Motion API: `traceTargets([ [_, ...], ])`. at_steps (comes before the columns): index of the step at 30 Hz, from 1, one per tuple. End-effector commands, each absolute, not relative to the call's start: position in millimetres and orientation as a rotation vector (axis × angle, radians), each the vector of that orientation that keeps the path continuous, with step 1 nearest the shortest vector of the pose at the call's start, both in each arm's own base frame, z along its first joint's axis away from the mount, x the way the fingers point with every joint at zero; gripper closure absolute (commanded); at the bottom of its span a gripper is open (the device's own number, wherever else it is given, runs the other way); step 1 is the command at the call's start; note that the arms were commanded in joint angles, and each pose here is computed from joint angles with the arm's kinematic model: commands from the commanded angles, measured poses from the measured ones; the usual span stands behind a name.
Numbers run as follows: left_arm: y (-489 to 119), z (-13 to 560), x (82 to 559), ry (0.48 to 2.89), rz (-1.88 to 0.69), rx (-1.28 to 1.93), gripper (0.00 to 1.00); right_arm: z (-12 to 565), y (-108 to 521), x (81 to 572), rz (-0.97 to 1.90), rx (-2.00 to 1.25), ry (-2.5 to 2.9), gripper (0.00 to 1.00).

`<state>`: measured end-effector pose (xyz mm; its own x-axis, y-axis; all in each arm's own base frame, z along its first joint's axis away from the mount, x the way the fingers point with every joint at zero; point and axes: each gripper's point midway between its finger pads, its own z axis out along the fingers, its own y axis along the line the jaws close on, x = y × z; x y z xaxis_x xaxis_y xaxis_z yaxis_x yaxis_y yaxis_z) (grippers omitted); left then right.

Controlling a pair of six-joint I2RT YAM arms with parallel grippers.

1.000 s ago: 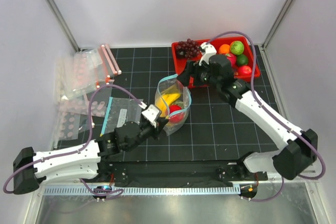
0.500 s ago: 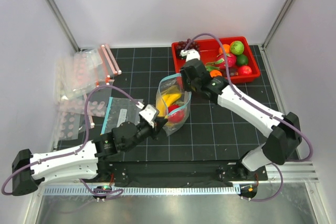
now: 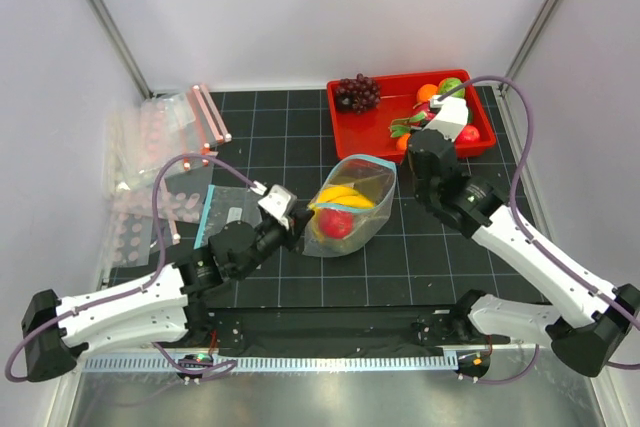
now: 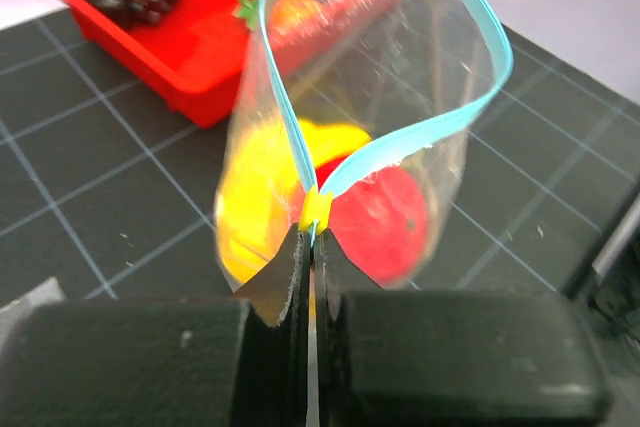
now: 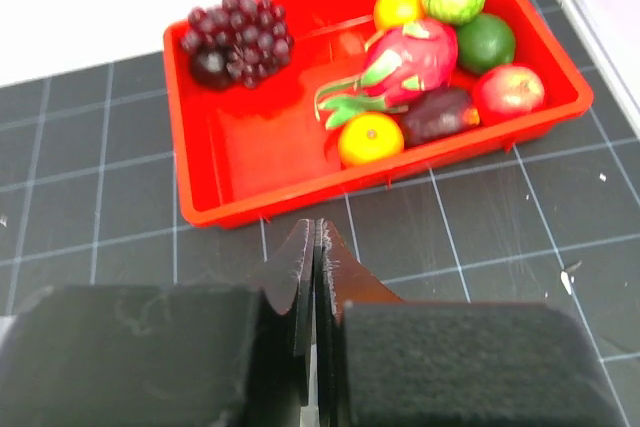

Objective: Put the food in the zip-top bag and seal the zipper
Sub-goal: Zip the zipper food storage bag at the center of the board.

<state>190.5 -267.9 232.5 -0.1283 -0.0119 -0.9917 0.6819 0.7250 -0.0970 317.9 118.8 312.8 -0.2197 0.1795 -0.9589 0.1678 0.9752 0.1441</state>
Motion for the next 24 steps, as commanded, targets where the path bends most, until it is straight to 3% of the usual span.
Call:
traceTargets([
  [1, -274, 281, 207, 1.49, -0.729, 0.453, 1.0, 301, 122, 324, 0.015, 0.312, 1.797, 0.95],
  [3, -283, 277, 207, 1.483, -0.749, 0.485, 1.0, 300, 129, 323, 0.059, 0.263, 1.799, 0.85],
  [4, -285, 276, 207, 1.478, -0.743, 0.502, 1.0, 304, 142, 323, 0.121, 0.179, 1.8, 0.72],
  [6, -285, 267, 208, 1.485, -0.728, 0.515, 1.0, 304, 156, 316, 0.205, 0.062, 1.796, 0.59],
  [7, -284, 266, 209, 1.48, -0.714, 0.516, 1.0, 307, 173, 312, 0.285, -0.039, 1.784, 0.42],
  [10, -278, 261, 208, 1.468, -0.71, 0.506, 1.0, 304, 189, 306, 0.355, -0.146, 1.77, 0.3],
  [20, -265, 256, 200, 1.454, -0.729, 0.492, 1.0, 273, 218, 313, 0.343, -0.361, 1.906, 0.28],
  [24, -264, 254, 202, 1.465, -0.719, 0.481, 1.0, 258, 219, 315, 0.314, -0.367, 1.972, 0.33],
])
